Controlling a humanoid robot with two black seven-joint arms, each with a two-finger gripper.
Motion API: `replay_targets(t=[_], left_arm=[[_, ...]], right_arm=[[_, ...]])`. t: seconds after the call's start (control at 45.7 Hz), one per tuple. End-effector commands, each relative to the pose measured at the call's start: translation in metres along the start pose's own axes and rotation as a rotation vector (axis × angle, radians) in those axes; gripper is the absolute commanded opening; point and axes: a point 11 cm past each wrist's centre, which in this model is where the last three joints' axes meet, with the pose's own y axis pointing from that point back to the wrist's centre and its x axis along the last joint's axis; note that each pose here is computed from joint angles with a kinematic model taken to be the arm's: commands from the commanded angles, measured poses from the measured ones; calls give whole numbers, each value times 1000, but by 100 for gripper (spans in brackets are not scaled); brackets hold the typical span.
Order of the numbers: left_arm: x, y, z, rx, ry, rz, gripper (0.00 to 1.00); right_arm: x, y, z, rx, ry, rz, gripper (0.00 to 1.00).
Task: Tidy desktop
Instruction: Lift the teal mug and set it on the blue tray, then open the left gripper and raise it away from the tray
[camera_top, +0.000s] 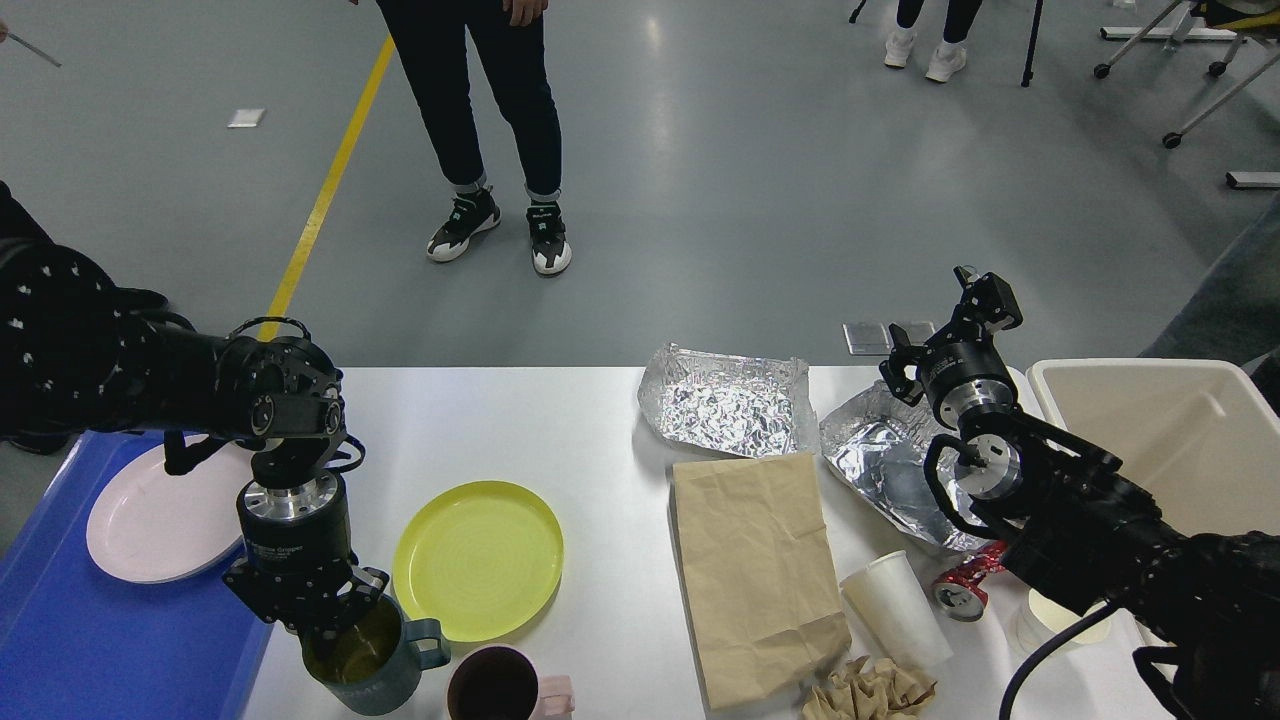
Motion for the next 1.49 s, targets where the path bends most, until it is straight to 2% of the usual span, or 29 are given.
replay_targets(t=[0.0, 0.35, 0.591, 0.745, 1.226, 1.467], left_arm=[[-3, 13, -24, -17, 61, 22, 0], [-27, 18, -161, -41, 405, 99, 0], [-50, -3, -232, -4, 586, 117, 0], [-50, -5, -265, 48, 652, 168, 1], [-49, -52, -266, 9, 686, 145, 2], [-51, -52, -275, 23, 703, 159, 4]], right_arm=[[0, 0, 0, -1, 1, 0, 100], [0, 0, 0, 1, 0, 1, 100], [0, 0, 0, 1, 1, 0, 100], [0, 0, 0, 0, -1, 0, 100], [0, 0, 0, 1, 0, 1, 100], [0, 0, 1, -2, 0, -1, 100]])
